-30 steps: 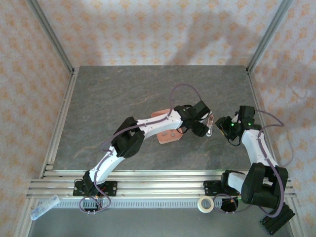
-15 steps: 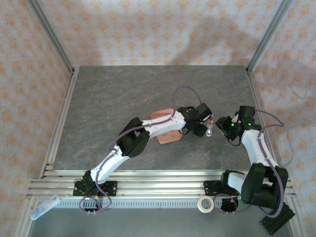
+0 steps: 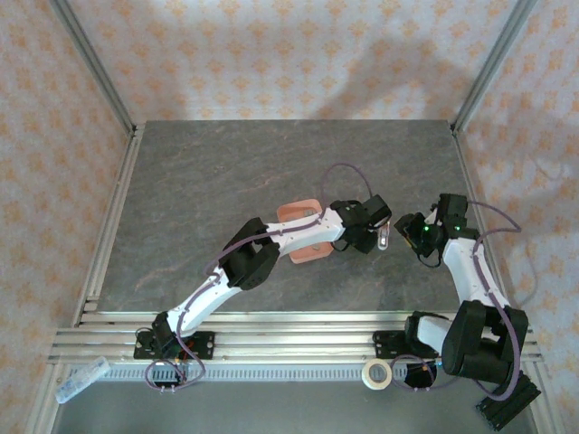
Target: Load the staples into the stapler
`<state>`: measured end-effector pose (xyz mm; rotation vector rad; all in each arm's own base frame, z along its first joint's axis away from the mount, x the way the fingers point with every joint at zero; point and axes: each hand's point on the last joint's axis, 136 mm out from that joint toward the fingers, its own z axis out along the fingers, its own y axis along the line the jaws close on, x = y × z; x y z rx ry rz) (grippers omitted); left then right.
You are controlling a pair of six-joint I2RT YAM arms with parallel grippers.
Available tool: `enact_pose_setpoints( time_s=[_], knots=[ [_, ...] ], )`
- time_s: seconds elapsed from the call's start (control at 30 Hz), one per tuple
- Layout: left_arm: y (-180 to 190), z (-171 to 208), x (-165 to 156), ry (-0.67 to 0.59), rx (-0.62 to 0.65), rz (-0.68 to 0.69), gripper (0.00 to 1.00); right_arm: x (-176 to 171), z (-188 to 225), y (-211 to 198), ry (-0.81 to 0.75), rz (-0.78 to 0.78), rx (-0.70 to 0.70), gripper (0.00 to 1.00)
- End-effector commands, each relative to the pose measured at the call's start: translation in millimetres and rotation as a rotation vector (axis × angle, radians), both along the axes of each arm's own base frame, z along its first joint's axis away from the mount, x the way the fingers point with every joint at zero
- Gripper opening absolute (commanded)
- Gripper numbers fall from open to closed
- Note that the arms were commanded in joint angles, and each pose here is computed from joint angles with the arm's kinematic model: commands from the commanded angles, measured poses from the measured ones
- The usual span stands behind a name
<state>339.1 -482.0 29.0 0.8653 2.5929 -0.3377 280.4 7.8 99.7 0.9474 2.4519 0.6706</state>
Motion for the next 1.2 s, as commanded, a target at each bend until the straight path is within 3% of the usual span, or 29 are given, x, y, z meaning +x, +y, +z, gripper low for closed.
enact_pose_setpoints(
  time_s=[0.0,0.67,1.17],
  knots=[
    [10,33,14,-0.086,0.017,0.045,0.28,-5,-3,-5,0.009,-0.010,-0.029,0.44],
    [65,38,74,-0.157,0.084,0.209,0.24,-6,-4,-4,0.010,-0.009,-0.025,0.44],
    [44,35,75,-0.134,0.011,0.183,0.29,-4,-3,-3,0.007,-0.010,-0.013,0.44]
  ],
)
